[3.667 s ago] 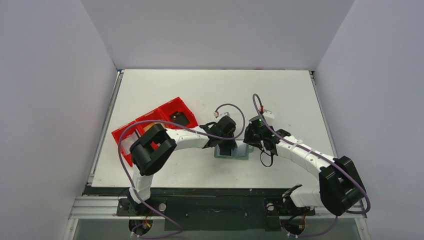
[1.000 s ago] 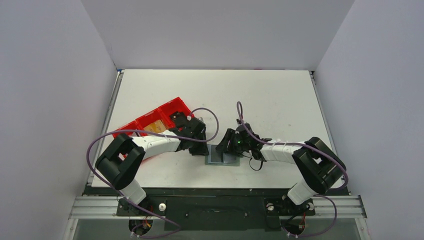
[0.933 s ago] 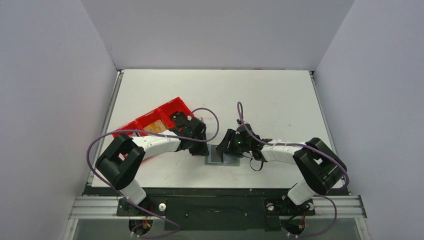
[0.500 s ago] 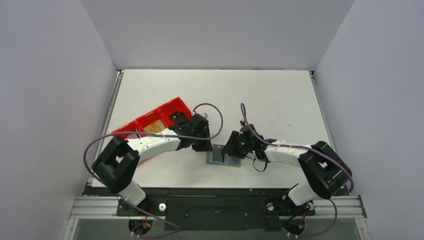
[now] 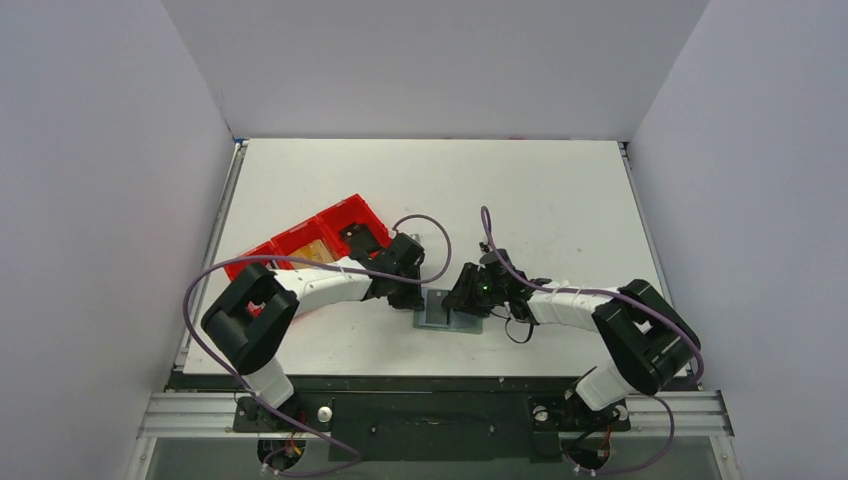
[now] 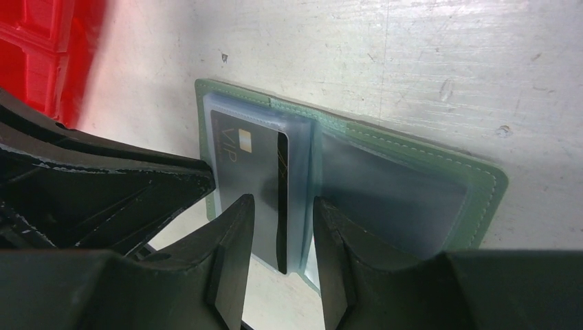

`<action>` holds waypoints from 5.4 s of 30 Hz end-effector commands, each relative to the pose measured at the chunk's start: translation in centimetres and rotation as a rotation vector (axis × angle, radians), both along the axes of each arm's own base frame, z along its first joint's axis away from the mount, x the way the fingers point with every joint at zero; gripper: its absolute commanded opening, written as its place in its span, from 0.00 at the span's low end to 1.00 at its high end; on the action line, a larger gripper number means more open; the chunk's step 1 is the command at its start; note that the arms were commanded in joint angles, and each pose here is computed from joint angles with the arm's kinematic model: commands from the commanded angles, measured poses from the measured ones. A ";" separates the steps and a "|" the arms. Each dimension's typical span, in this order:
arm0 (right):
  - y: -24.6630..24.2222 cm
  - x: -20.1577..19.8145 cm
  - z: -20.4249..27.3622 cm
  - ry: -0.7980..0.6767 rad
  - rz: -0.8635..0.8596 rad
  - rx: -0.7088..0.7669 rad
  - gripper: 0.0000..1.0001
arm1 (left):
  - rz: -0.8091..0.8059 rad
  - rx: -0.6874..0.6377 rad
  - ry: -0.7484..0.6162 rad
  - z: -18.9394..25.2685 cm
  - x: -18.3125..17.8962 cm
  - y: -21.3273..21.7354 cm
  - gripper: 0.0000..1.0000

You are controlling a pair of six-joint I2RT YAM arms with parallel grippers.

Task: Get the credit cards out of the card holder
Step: Remove the credit card from the card holder.

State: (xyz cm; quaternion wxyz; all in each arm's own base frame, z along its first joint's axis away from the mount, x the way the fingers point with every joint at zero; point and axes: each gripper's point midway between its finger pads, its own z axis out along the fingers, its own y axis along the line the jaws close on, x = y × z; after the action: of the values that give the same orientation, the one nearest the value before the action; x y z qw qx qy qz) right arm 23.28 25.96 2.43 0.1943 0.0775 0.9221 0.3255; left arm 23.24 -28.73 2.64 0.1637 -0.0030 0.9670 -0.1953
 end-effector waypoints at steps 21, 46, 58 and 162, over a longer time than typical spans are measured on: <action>-1.3 1.2 -0.5 -0.019 -0.054 0.096 0.29 | 0.026 0.107 -0.001 -2.2 0.3 -0.9 0.06; -1.9 1.3 2.6 -0.047 -0.105 0.323 0.31 | 0.052 0.115 0.027 -3.3 0.0 -0.6 0.04; -1.6 1.2 3.3 -0.050 -0.108 0.375 0.26 | 0.050 0.112 0.027 -3.3 0.0 -0.7 0.04; -5.1 1.0 -0.6 -0.029 -0.121 0.164 0.00 | -0.113 -0.060 -0.118 5.7 1.4 -5.6 0.21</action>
State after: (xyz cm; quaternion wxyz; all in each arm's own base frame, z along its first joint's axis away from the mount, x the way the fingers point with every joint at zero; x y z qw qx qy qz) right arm 23.29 21.01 1.88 0.1999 0.1496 0.8789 0.4063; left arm 24.07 -31.80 4.83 0.1869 0.0316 0.9656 -0.1779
